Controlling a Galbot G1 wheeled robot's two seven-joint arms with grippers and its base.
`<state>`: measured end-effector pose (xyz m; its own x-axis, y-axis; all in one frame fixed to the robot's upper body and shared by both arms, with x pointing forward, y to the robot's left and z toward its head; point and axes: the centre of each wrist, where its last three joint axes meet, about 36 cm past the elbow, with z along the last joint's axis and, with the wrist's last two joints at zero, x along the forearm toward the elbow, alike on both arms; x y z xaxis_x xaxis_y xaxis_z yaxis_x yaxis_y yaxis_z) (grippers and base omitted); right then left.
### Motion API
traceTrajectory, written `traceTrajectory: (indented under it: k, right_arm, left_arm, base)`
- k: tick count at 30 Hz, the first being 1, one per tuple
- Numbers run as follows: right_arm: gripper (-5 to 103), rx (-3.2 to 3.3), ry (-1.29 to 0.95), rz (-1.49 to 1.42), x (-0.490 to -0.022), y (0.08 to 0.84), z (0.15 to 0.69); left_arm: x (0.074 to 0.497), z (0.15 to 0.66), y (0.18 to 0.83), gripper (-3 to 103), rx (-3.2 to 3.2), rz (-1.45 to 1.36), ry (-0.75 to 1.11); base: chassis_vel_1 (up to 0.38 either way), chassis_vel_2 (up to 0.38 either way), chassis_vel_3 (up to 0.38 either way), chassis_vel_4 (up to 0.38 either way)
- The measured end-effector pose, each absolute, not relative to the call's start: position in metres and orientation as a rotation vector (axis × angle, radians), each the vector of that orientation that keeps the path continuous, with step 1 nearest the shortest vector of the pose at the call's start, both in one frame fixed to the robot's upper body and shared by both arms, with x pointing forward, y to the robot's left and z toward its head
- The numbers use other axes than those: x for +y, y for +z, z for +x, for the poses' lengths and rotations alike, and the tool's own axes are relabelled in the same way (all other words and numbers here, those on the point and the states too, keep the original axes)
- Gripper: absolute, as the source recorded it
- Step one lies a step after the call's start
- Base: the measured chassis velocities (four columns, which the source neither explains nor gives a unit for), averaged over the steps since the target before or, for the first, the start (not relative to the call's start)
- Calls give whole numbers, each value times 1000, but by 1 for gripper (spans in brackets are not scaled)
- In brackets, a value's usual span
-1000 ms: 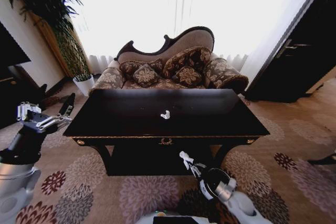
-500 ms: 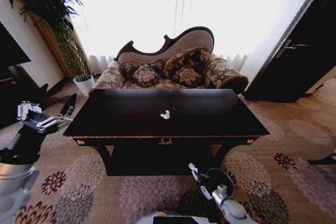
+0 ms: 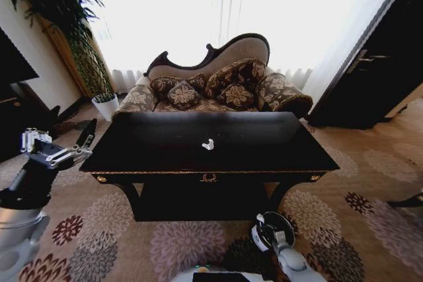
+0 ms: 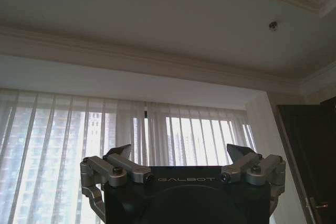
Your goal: Move to the front of the table and place the trash on the table into the trash bin.
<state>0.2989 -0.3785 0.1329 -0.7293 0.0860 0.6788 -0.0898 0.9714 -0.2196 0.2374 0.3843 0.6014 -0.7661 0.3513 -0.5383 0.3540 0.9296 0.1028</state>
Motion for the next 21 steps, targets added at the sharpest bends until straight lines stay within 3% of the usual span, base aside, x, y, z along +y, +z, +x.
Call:
traceTrajectory:
  k: [8, 21]
  right_arm:
    - [0, -2257, 435, -64, -445, 129, 318]
    - [0, -2192, 464, -45, -469, 131, 322]
  left_arm:
    - [378, 232, 605, 100, 2520, 520, 2]
    - [381, 236, 599, 100, 2540, 506, -7]
  base:
    - [0, 0, 0, 0]
    - [0, 0, 0, 0]
